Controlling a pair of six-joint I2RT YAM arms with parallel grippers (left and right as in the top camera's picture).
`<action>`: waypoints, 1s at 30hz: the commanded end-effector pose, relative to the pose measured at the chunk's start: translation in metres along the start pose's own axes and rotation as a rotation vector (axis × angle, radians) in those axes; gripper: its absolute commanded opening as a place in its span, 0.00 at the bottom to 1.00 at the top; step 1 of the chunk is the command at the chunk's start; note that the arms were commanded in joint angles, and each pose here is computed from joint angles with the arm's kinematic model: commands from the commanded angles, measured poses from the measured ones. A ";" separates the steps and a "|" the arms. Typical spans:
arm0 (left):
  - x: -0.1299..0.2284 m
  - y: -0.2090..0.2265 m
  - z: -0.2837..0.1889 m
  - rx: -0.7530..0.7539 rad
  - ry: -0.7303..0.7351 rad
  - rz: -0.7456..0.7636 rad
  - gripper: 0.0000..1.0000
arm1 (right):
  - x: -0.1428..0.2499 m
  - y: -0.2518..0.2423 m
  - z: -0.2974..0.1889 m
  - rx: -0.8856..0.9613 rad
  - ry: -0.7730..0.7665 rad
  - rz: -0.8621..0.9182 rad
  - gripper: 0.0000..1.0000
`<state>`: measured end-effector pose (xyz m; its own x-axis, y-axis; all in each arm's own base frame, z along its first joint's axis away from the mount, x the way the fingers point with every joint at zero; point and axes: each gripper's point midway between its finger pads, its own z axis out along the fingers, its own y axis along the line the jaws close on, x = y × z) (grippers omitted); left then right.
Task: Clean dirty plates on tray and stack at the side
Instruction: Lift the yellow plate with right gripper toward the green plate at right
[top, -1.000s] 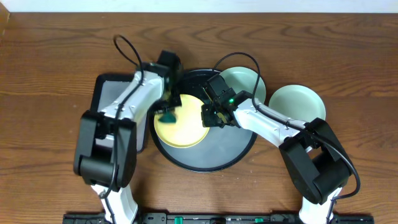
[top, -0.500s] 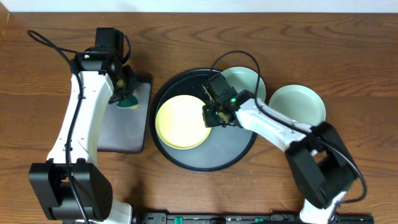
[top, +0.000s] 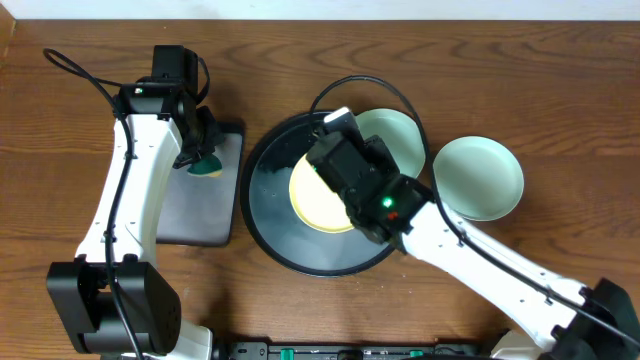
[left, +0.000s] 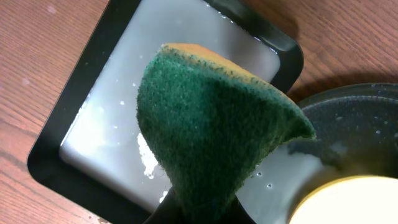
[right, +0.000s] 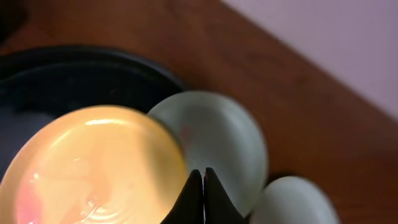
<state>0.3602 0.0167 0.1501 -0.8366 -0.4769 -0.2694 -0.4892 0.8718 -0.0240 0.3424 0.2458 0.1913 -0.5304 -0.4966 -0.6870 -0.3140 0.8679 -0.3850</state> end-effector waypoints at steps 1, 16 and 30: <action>-0.005 0.001 -0.004 -0.004 -0.019 0.009 0.08 | -0.015 -0.015 -0.021 0.139 -0.063 -0.092 0.01; -0.005 0.001 -0.004 -0.005 -0.018 0.009 0.08 | 0.062 -0.002 0.071 -0.588 0.347 0.394 0.38; -0.006 0.001 -0.004 -0.003 -0.021 0.009 0.08 | 0.103 0.023 0.112 -0.775 0.473 0.470 0.34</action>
<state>0.3604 0.0168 0.1501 -0.8364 -0.4769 -0.2702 -0.4893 0.8718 -0.0240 0.3687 0.2111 0.0367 -0.9396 -0.1972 -0.2796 -0.3100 0.8368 0.4513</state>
